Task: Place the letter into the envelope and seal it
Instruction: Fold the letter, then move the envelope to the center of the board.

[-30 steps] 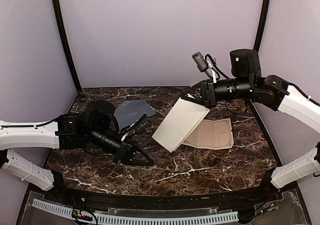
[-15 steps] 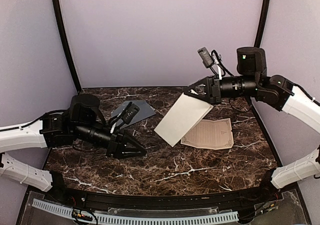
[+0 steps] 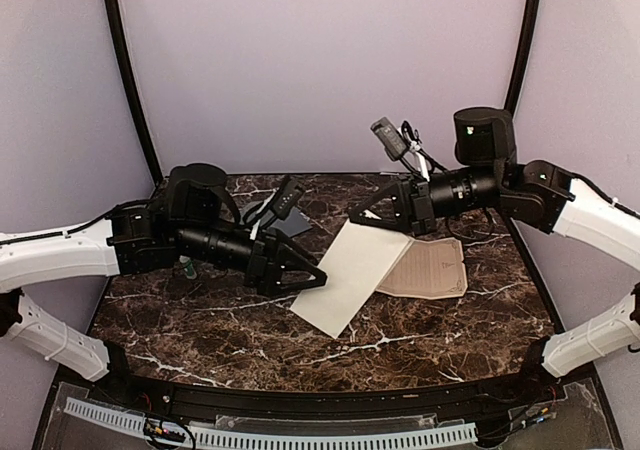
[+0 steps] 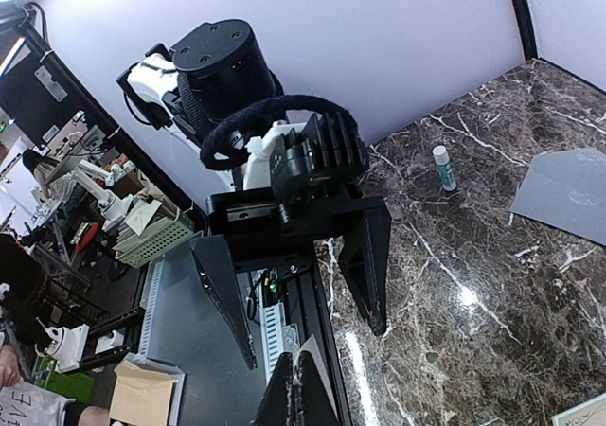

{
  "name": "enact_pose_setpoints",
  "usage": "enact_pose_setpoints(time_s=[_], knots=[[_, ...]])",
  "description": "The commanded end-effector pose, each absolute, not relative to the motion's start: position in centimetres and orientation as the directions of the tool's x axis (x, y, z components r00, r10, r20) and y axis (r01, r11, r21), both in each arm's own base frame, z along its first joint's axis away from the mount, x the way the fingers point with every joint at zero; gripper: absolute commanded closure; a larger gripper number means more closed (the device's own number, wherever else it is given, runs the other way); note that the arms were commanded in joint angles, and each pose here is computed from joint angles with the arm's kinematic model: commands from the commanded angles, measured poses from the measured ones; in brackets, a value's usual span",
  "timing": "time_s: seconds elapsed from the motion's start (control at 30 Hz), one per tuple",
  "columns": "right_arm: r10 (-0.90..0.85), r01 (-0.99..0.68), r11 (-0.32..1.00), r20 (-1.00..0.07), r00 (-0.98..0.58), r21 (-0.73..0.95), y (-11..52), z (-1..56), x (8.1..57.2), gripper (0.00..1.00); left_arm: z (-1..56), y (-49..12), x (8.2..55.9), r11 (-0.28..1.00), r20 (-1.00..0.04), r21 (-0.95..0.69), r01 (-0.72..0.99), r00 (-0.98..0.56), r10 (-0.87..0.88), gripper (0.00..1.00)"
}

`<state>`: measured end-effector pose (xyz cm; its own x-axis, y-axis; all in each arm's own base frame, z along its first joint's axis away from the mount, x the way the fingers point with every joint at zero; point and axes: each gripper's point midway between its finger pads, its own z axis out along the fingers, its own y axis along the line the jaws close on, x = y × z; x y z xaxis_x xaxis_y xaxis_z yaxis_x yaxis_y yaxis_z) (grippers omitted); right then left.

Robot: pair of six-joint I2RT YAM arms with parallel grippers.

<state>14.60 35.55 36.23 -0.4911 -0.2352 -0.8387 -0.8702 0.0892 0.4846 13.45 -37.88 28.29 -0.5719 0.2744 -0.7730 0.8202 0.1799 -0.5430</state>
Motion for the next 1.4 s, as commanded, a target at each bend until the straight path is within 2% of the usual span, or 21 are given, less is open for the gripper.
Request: enact_pose_setpoints(time_s=[0.0,0.03,0.1,0.17,0.33,0.57,0.67,0.7,0.8,0.87,0.97,1.03,1.13,1.23,1.37], knots=[[-0.241,-0.873,0.029,-0.844,-0.479,0.487,36.7,36.2,14.0,1.0,31.4,-38.8,11.8,0.028,-0.811,-0.543,0.839,-0.533,0.239,0.15],[-0.248,-0.872,0.025,-0.842,-0.48,0.489,36.9,36.0,13.9,1.0,31.3,-39.0,11.7,0.025,-0.808,-0.547,0.836,-0.536,0.246,0.15],[-0.255,-0.871,0.022,-0.839,-0.48,0.492,37.1,35.8,14.0,1.0,31.2,-39.2,11.5,0.011,-0.803,-0.554,0.832,-0.538,0.255,0.22],[-0.254,-0.872,0.024,-0.84,-0.479,0.489,37.2,35.8,14.1,1.0,31.1,-39.4,11.2,-0.003,-0.799,-0.562,0.827,-0.543,0.259,0.39],[-0.247,-0.876,0.021,-0.846,-0.472,0.483,37.3,36.0,14.2,1.0,30.8,-39.7,11.0,-0.014,-0.789,-0.577,0.817,-0.552,0.27,0.54],[-0.241,-0.877,0.036,-0.848,-0.472,0.479,37.3,35.9,14.4,1.0,30.4,-39.9,11.2,0.002,-0.781,-0.583,0.813,-0.561,0.275,0.93],[-0.217,-0.88,0.068,-0.854,-0.474,0.471,37.0,36.4,14.9,1.0,30.3,-39.7,11.9,0.045,-0.787,-0.574,0.817,-0.567,0.244,1.0],[-0.207,-0.878,0.08,-0.854,-0.477,0.471,36.8,36.6,15.1,0.95,30.4,-39.6,12.2,0.066,-0.791,-0.57,0.819,-0.569,0.227,1.0],[-0.157,-0.876,0.122,-0.863,-0.481,0.466,35.9,37.4,15.6,0.65,30.6,-39.3,12.8,0.092,-0.788,-0.583,0.807,-0.59,0.178,1.0],[-0.11,-0.872,0.153,-0.869,-0.483,0.465,35.0,37.7,16.1,0.41,31.1,-38.9,13.2,0.102,-0.791,-0.589,0.801,-0.598,0.127,1.0],[-0.025,-0.858,0.208,-0.875,-0.484,0.469,33.4,38.3,17.1,0.2,32.0,-38.2,14.0,0.136,-0.788,-0.604,0.785,-0.614,0.044,1.0],[0.027,-0.837,0.273,-0.873,-0.486,0.475,32.3,38.1,18.0,0.13,32.9,-37.7,14.3,0.146,-0.79,-0.607,0.781,-0.613,-0.004,1.0],[0.135,-0.797,0.337,-0.864,-0.485,0.5,31.0,38.0,19.2,0.1,34.1,-37.0,15.1,0.168,-0.79,-0.612,0.773,-0.608,-0.08,1.0],[0.21,-0.786,0.294,-0.84,-0.501,0.543,30.5,37.9,18.8,0.08,34.9,-36.7,15.2,0.162,-0.774,-0.634,0.756,-0.624,-0.112,1.0],[0.217,-0.774,0.225,-0.805,-0.552,0.592,31.0,36.8,17.7,0.08,35.9,-36.9,15.2,0.134,-0.758,-0.652,0.747,-0.638,-0.134,1.0]])
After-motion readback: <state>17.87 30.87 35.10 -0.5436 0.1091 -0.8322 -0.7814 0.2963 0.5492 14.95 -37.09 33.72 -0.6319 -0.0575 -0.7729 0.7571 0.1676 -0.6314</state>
